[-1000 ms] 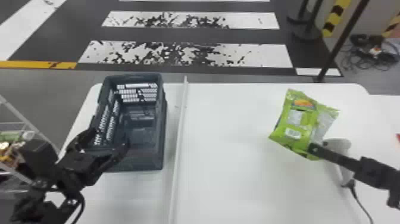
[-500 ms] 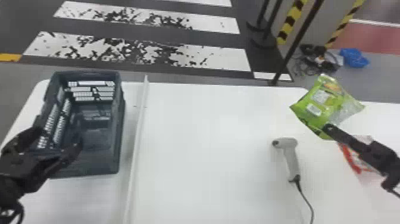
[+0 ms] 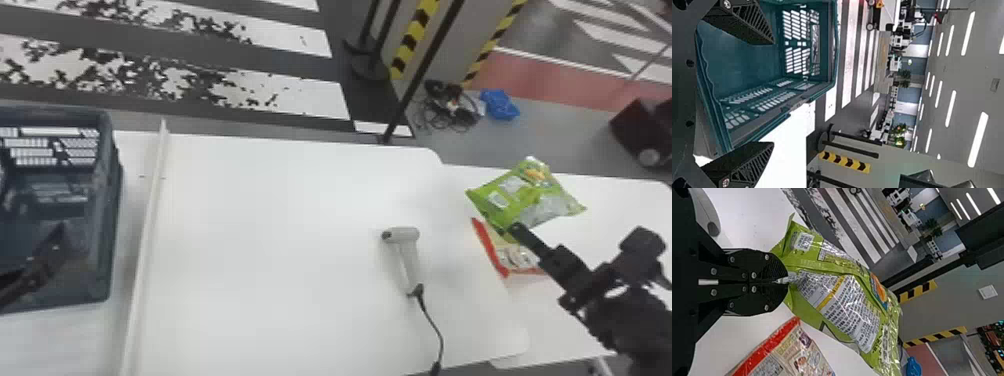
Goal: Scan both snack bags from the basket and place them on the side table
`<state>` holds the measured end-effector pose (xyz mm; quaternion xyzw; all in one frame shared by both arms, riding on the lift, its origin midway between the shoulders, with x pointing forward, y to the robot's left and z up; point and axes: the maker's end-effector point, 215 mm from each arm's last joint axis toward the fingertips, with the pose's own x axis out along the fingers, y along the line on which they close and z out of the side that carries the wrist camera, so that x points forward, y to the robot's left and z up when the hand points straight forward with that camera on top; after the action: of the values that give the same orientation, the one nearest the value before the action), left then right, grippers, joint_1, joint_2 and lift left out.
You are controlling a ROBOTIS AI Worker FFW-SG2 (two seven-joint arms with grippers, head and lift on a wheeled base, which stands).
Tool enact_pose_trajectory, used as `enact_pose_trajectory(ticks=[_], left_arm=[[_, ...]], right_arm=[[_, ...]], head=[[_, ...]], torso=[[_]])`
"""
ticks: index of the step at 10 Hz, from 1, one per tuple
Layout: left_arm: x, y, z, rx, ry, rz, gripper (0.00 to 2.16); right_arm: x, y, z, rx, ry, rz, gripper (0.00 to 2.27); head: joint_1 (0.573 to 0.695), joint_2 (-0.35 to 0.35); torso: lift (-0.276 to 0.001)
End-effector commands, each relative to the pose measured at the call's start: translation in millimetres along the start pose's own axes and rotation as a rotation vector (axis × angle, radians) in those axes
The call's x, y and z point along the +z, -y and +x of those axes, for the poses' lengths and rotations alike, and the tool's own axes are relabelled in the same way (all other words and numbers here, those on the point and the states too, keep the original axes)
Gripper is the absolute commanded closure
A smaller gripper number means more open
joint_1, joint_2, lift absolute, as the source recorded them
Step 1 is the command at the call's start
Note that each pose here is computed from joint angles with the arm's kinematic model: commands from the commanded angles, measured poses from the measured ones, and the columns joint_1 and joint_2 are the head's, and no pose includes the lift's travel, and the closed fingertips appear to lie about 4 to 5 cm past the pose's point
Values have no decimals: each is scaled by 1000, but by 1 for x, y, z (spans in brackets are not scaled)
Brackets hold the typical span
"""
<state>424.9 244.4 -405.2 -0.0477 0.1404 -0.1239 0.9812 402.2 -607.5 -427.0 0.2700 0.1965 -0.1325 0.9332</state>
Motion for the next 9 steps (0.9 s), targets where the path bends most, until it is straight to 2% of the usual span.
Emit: enact_pose_trajectory(ticks=[1,3,4,5,6,7,8,9], left_arm=[[-4,7,1,-12,-20,-8,83],[-6,14,0,-24,-33,-10,83],[-10,18,-1,-28,-48,-16,83],[-9,30,-1,-43,-55,-20,83],[-6,39,0,-50,-51,-17,83],[-7,48,-1,-55,-58,-6,83],[-8,56,-4,-61,-62,-2,83],[-6,62,-10,-61,-63,18,83]], right_arm=[[10,34,13,-74,30,-10,2256],[17,83,25,-214,50,-2,2253],[22,101,28,-293,80,-27,2088],[23,115,31,-349,82,-44,1808],[20,121,35,-375,65,-56,1298],[18,126,36,-384,64,-60,333],[15,129,36,-402,59,-69,36],[15,135,32,-417,76,-76,43]], head=[[695,-350],[695,-350],[695,-350],[695,-350],[695,-350],[695,-350],[695,-350],[695,-350]], torso=[[-74],[-74],[-74],[-74],[-74],[-74],[-74],[-74]])
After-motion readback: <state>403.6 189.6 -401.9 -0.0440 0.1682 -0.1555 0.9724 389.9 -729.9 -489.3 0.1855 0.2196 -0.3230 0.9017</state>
